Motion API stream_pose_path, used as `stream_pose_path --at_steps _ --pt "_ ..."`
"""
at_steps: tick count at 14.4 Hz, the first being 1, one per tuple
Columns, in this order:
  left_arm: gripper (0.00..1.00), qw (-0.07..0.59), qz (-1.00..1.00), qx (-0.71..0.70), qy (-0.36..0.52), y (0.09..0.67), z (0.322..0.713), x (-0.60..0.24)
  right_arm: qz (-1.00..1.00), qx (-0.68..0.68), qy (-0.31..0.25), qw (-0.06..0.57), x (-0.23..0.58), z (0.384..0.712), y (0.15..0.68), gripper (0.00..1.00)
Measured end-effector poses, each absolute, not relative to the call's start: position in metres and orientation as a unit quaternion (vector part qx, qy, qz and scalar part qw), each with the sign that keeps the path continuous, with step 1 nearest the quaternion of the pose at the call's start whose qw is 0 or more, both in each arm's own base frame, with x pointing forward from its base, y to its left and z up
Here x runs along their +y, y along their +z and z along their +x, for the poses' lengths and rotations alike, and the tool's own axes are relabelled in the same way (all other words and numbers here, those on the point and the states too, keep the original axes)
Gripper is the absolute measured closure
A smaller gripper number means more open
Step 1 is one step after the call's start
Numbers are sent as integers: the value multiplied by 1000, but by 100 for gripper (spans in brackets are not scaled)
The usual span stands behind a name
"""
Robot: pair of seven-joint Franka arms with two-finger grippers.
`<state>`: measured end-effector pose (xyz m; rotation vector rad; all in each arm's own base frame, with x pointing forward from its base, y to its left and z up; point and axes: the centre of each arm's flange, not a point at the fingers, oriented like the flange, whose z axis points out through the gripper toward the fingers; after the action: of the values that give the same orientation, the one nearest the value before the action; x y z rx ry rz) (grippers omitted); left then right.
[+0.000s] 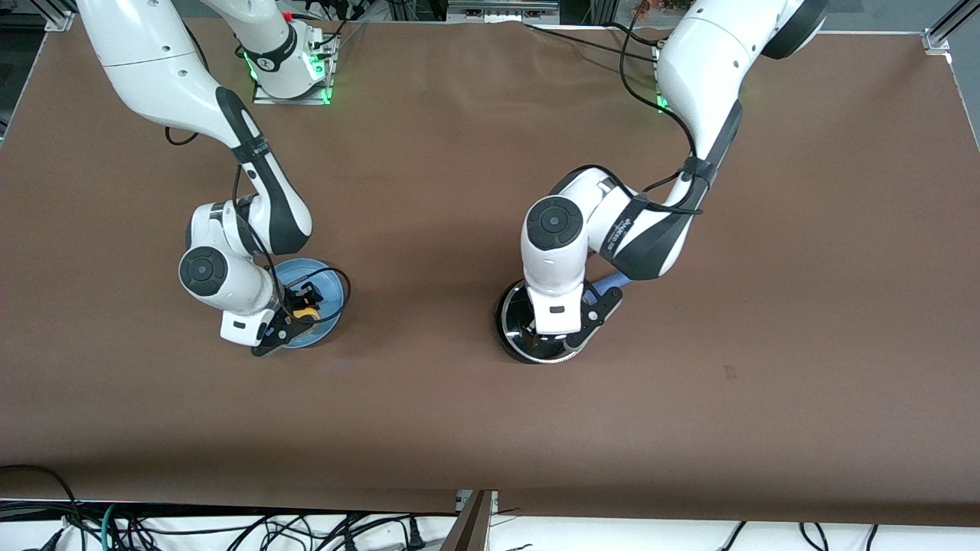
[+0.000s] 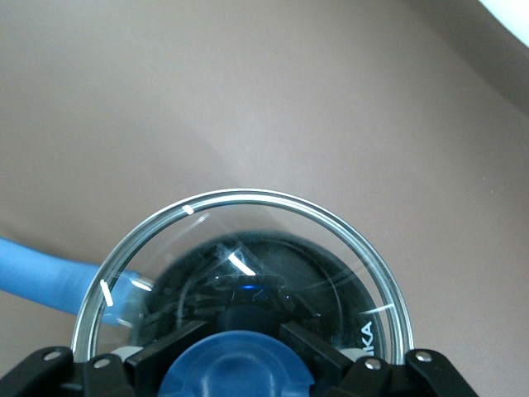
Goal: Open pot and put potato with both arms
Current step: 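Lift the lid with the left gripper while the right gripper grasps the potato, then carry the potato over the pot while the left gripper moves the lid aside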
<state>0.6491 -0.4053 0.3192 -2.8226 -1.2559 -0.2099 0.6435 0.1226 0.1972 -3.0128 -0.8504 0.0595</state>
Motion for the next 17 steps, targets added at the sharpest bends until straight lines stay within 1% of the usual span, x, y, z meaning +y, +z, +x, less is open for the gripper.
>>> stream_pose_path --at_steps 1,4,7,10,12,14,17 --pt "56 24 -912 -404 -69 330 653 -399 -964 -264 19 11 121 645 200 37" --pt "56 18 -916 -396 -65 373 663 -374 -970 -236 34 39 121 655 219 37" --pt "59 11 -925 -377 -44 429 668 -335 -980 -173 64 69 131 665 254 37" --pt "59 5 -938 -347 -14 485 668 -279 -988 -81 88 102 183 663 290 37" --pt "59 0 -944 -329 -4 518 668 -236 -989 -20 97 112 245 650 306 37" --pt "59 -7 -950 -311 4 544 666 -197 -988 25 104 115 312 628 317 37" --pt "59 -7 -960 -278 18 568 662 -143 -984 97 75 128 399 595 326 37"
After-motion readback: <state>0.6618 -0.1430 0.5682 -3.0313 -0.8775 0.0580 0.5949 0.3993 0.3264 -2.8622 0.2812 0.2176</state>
